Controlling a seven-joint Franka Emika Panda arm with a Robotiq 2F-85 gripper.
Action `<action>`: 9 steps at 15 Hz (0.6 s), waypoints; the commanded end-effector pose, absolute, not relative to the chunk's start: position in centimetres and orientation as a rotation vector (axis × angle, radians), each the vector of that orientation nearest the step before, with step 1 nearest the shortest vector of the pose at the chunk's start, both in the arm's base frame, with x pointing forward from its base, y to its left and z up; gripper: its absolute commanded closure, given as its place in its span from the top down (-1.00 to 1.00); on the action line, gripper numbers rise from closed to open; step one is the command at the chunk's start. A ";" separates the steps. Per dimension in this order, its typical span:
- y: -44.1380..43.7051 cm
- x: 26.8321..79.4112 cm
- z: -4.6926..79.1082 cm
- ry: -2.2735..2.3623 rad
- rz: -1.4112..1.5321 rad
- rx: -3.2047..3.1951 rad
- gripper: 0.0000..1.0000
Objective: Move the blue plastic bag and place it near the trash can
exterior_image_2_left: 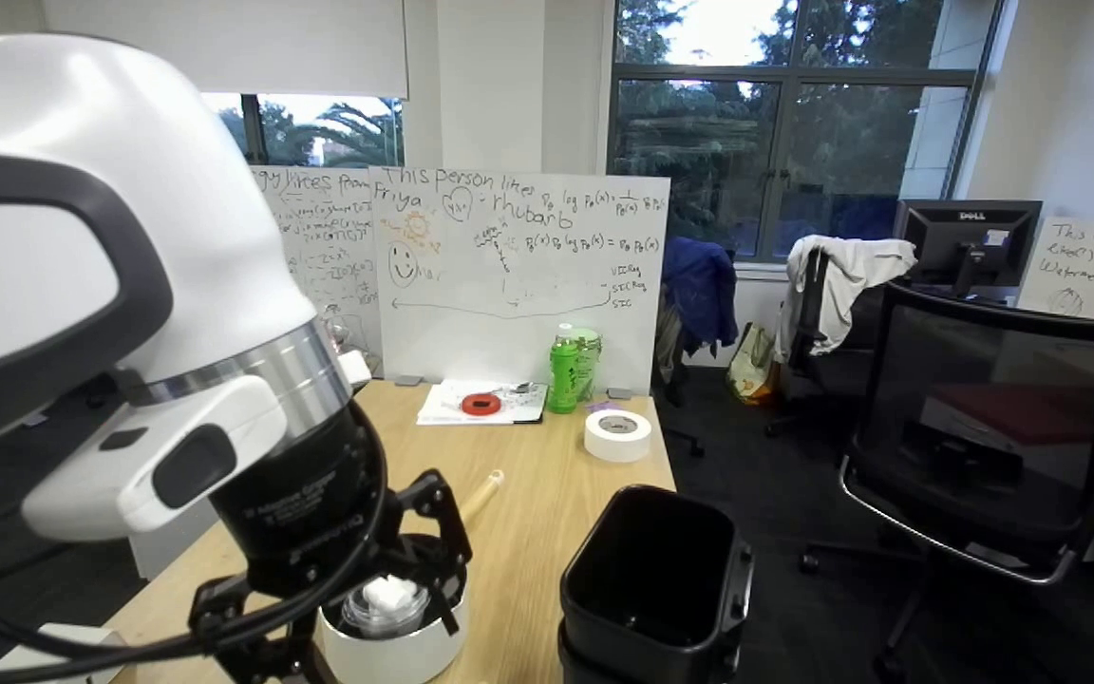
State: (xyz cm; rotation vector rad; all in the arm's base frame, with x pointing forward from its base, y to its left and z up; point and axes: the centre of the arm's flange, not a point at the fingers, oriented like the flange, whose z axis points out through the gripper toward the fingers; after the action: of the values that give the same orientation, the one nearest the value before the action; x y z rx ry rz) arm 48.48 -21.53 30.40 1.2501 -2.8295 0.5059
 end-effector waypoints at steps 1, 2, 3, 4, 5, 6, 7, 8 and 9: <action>-19.7 48.7 32.8 -2.846 0.453 1.398 1.00; -19.1 49.1 33.4 -2.851 0.436 1.449 1.00; -18.7 49.3 33.9 -2.855 0.421 1.500 1.00; -18.2 49.5 34.4 -2.847 0.392 1.560 1.00; -17.9 49.8 34.1 -2.850 0.484 1.481 1.00; -17.4 49.8 34.7 -2.851 0.466 1.517 1.00; -17.4 49.7 35.1 -2.852 0.457 1.535 1.00; -17.5 49.5 35.3 -2.852 0.455 1.541 1.00; -17.7 49.3 35.2 -2.851 0.452 1.542 1.00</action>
State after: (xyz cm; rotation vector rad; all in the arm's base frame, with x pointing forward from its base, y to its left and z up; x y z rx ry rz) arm 49.34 -17.69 35.19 1.5420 -2.8505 0.4518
